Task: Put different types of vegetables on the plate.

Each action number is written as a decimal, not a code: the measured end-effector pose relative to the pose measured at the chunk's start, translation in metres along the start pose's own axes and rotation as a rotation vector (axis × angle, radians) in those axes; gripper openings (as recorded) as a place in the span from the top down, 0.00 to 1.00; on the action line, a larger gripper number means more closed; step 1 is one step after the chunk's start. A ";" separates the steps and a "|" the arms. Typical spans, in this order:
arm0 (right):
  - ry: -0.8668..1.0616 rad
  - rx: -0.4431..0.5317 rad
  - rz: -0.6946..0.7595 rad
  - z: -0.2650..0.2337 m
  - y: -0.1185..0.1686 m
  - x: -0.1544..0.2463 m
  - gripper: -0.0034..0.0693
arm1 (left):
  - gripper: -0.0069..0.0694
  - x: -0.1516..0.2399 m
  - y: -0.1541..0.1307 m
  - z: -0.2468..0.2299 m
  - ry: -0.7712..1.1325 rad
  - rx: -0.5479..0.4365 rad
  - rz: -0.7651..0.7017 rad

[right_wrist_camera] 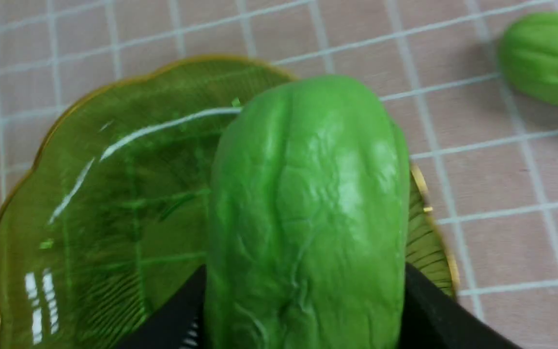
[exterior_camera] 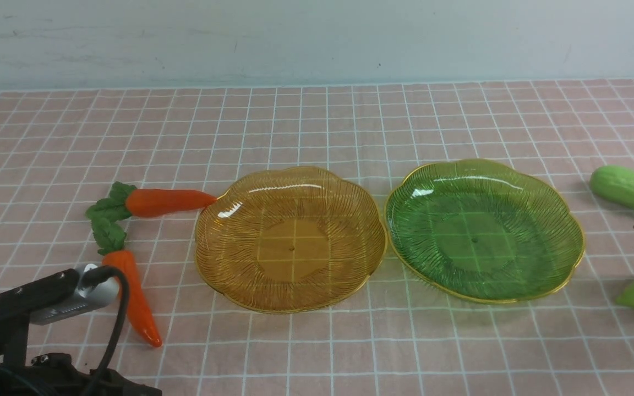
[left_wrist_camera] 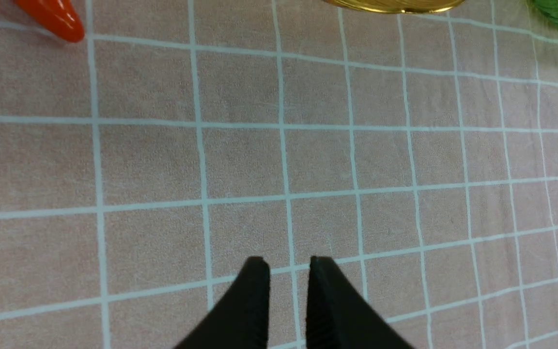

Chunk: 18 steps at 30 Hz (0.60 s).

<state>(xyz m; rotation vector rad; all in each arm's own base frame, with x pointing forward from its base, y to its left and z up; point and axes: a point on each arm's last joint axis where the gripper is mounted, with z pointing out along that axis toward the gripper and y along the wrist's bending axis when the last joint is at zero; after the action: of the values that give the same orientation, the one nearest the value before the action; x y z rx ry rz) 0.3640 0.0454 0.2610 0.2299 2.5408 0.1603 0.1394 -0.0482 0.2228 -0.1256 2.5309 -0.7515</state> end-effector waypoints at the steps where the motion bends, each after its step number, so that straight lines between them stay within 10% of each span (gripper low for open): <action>1: 0.024 -0.014 -0.054 0.007 0.011 0.005 0.42 | 0.77 0.000 0.000 0.000 -0.001 0.000 0.000; 6: 0.121 0.002 -0.127 0.046 0.022 0.020 0.39 | 0.77 0.000 0.000 0.000 -0.005 -0.001 -0.001; 13: 0.073 0.067 -0.206 0.046 0.021 -0.003 0.03 | 0.77 -0.001 0.000 0.000 -0.006 -0.001 -0.001; 18: 0.032 0.193 0.080 0.046 -0.021 -0.041 0.00 | 0.77 -0.001 0.000 0.000 -0.006 -0.001 -0.001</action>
<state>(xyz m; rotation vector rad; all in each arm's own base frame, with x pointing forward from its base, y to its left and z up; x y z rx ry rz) 0.4205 0.0199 0.2412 0.4070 2.5809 -0.0522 0.1399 -0.0480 0.2230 -0.1290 2.5254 -0.7491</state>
